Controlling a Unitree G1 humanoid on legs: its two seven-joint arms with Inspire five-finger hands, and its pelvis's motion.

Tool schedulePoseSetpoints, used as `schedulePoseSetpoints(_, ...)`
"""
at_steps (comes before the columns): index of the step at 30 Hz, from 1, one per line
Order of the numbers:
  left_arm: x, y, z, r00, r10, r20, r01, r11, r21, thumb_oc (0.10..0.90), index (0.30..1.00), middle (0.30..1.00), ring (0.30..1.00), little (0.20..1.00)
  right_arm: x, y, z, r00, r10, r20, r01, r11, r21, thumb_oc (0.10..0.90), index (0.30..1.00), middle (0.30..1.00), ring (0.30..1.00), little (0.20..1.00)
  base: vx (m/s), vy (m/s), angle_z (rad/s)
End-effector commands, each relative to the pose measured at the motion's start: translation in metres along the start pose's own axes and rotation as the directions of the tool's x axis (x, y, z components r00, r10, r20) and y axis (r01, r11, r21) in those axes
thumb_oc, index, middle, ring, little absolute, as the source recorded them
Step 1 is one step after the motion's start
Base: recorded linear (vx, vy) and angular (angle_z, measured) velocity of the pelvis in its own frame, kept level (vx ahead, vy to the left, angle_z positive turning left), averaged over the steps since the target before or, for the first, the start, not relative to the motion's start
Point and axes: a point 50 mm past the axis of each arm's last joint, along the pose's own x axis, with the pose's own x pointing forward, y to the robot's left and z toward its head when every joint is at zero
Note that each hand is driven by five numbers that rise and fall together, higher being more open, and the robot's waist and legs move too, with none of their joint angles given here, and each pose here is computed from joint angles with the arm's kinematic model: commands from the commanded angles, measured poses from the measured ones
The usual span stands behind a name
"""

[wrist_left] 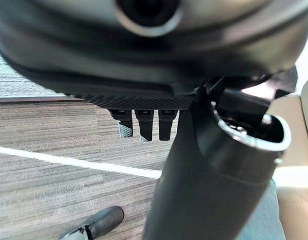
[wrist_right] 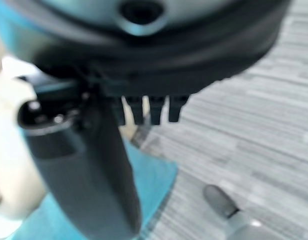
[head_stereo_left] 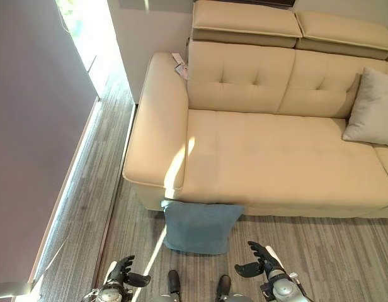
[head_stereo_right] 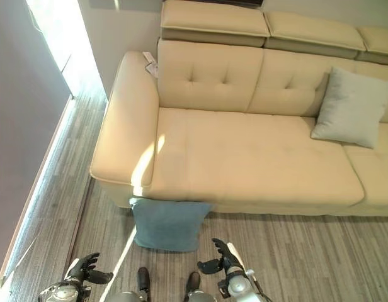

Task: Pick up all the scattered cushions and arrange them neatly on the sofa.

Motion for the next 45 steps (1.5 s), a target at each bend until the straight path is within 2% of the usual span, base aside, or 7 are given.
schedulePoseSetpoints(1,0.0,-0.003,0.005,0.999,-0.008,0.035,0.008,1.0,-0.004,0.8,0.9,0.9,0.9,0.9,0.004,-0.029,0.023,0.989,-0.095,0.118,0.098,0.995,-0.023,0.8,0.9,0.9,0.9,0.9,0.04,-0.05,-0.09)
schedulePoseSetpoints(8,0.0,-0.023,0.015,0.995,-0.072,0.067,0.071,0.997,0.018,0.8,0.9,0.9,0.9,0.9,0.0,-0.039,0.018,0.983,-0.129,0.127,0.132,0.991,-0.014,0.8,0.9,0.9,0.9,0.9,-0.02,-0.083,0.01)
schedulePoseSetpoints(16,0.001,-0.036,0.031,0.988,-0.104,0.118,0.104,0.995,0.006,0.8,0.9,0.9,0.9,0.9,-0.002,-0.044,0.0,0.987,-0.152,0.05,0.152,0.988,0.003,0.8,0.9,0.9,0.9,0.9,0.07,0.005,0.09)
schedulePoseSetpoints(25,0.002,-0.03,0.029,0.99,-0.096,0.107,0.095,0.995,0.017,0.8,0.9,0.9,0.9,0.9,-0.001,-0.038,-0.001,0.991,-0.127,0.033,0.128,0.992,-0.014,0.8,0.9,0.9,0.9,0.9,0.16,0.131,-0.19)
schedulePoseSetpoints(35,0.005,-0.002,0.036,0.991,-0.003,0.136,0.004,1.0,-0.012,0.8,0.9,0.9,0.9,0.9,0.004,-0.026,0.011,0.994,-0.095,0.058,0.096,0.995,-0.021,0.8,0.9,0.9,0.9,0.9,0.09,0.133,-0.27)
schedulePoseSetpoints(45,0.003,-0.01,0.028,0.993,-0.024,0.114,0.024,1.0,-0.002,0.8,0.9,0.9,0.9,0.9,0.002,-0.029,-0.001,0.994,-0.103,0.02,0.104,0.994,-0.042,0.8,0.9,0.9,0.9,0.9,0.06,-0.01,0.07)
